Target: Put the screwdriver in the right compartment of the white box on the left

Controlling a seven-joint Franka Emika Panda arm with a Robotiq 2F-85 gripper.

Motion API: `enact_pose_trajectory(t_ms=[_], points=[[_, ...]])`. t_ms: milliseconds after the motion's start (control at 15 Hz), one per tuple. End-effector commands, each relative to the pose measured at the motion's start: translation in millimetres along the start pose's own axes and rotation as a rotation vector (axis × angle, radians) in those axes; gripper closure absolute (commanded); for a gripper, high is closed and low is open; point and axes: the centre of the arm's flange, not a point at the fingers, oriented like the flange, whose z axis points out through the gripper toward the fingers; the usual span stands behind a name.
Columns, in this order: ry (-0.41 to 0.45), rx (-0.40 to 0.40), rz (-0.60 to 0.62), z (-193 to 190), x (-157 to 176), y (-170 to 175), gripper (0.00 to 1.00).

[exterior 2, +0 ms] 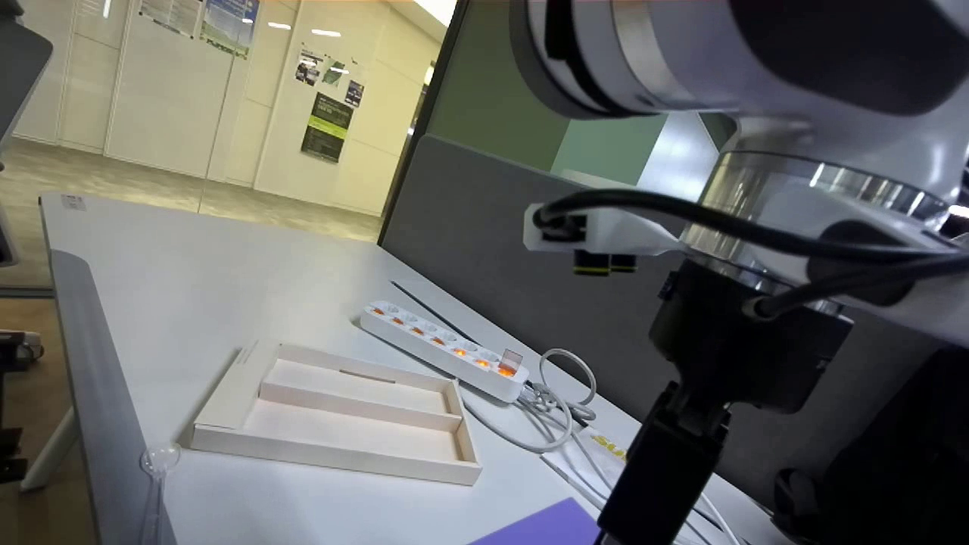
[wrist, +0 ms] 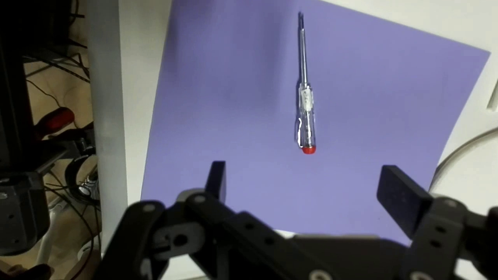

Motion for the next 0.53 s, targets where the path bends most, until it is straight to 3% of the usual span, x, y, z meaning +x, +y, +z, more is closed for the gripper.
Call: enact_pose_trajectory(t_ms=[0, 467], points=[[0.002, -0.001, 0.006, 3.5, 1.6, -0.8, 0.0], [-0.023, -0.028, 0.082, 28.1, 16.9, -11.2, 0.0]])
